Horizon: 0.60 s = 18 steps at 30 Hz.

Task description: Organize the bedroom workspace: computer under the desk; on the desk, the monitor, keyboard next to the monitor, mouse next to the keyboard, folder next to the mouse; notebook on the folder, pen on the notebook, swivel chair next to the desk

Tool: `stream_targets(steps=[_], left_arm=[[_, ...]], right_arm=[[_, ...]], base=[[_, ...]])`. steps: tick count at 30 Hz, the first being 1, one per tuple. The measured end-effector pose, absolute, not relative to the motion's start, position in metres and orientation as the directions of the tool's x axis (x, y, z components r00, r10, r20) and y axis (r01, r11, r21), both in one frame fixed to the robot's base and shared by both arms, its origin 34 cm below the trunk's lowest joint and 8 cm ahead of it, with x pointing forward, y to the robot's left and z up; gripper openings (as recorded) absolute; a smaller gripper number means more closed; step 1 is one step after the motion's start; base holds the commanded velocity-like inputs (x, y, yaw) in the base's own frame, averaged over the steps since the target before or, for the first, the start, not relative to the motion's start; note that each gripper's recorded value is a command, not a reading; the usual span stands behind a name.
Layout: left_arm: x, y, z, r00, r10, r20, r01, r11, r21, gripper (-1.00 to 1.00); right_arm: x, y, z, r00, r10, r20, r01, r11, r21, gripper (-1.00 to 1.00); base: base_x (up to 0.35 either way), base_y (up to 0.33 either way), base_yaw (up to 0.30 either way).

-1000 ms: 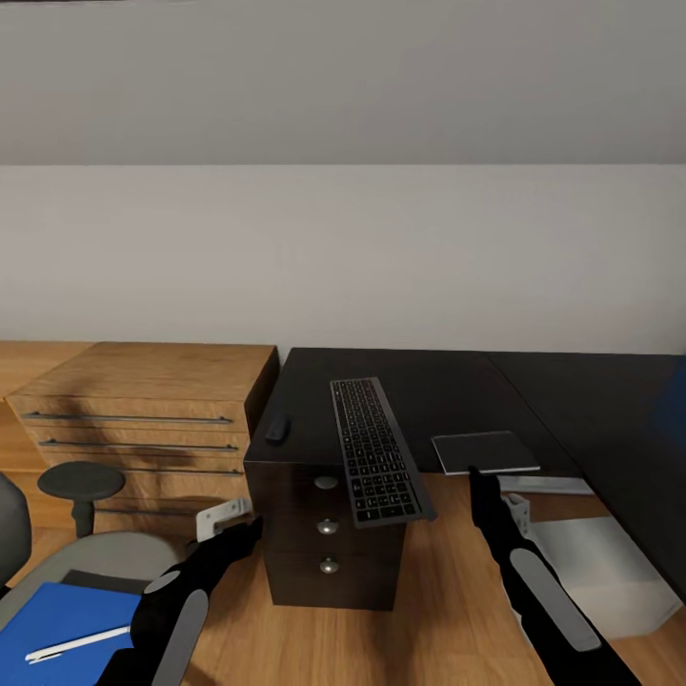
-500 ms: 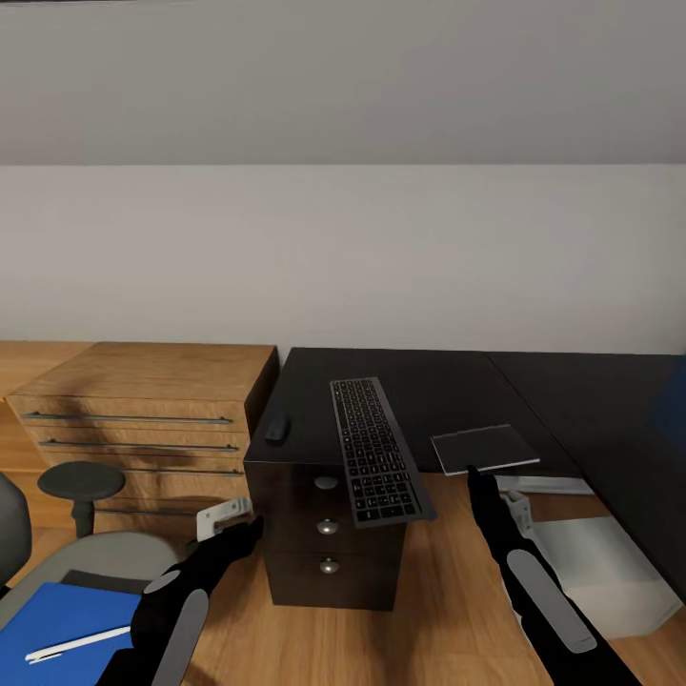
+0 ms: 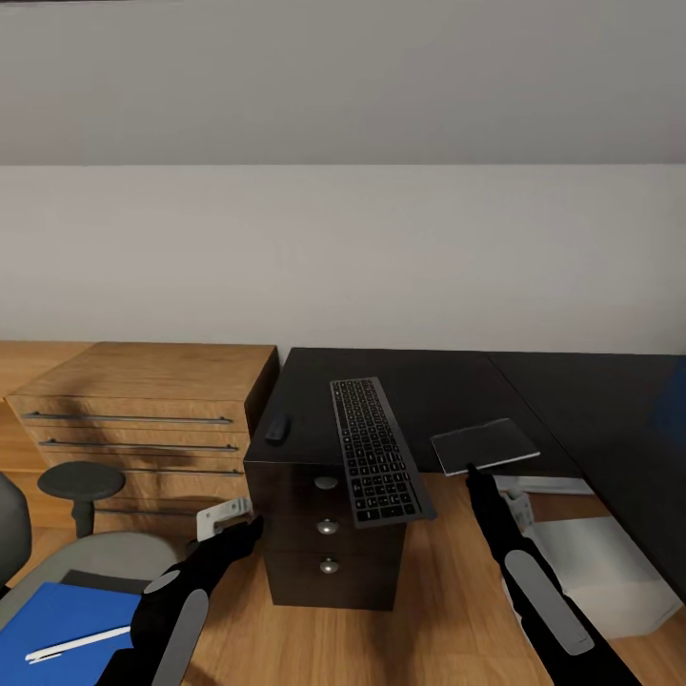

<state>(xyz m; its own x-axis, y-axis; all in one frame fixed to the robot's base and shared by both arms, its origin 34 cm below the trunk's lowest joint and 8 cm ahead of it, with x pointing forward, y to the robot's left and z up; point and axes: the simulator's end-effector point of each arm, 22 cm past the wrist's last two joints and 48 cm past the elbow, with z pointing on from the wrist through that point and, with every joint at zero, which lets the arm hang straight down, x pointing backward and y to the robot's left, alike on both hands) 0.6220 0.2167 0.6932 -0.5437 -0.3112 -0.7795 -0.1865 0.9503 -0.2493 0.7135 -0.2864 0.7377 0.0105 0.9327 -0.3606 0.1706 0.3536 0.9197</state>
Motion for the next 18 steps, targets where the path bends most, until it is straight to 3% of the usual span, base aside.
stream_targets(steps=[10, 11, 12, 18], left_arm=[[0.622, 0.217, 0.693, -0.544, -0.311, -0.779, -0.186, 0.95, -0.249, 1.0], [0.622, 0.216, 0.693, -0.544, -0.311, -0.779, -0.186, 0.95, -0.249, 1.0], [0.622, 0.217, 0.693, -0.544, -0.311, -0.779, -0.186, 0.95, -0.249, 1.0], [0.622, 0.216, 0.693, -0.544, -0.311, -0.779, -0.186, 0.95, -0.249, 1.0]], right_arm=[[0.714, -0.286, 0.74, 0.002, 0.908, -0.42, 0.159, 0.414, 0.896, -1.0], [0.712, -0.287, 0.731, 0.039, 0.982, -0.186, 0.199, 0.174, 0.964, -1.0], [0.712, -0.287, 0.73, 0.046, 0.988, -0.148, 0.203, 0.136, 0.97, -1.0], [0.712, -0.287, 0.73, 0.047, 0.988, -0.147, 0.203, 0.135, 0.97, -1.0]], base=[[0.0, 0.0, 0.0], [0.0, 0.0, 0.0], [0.0, 0.0, 0.0], [0.0, 0.0, 0.0]])
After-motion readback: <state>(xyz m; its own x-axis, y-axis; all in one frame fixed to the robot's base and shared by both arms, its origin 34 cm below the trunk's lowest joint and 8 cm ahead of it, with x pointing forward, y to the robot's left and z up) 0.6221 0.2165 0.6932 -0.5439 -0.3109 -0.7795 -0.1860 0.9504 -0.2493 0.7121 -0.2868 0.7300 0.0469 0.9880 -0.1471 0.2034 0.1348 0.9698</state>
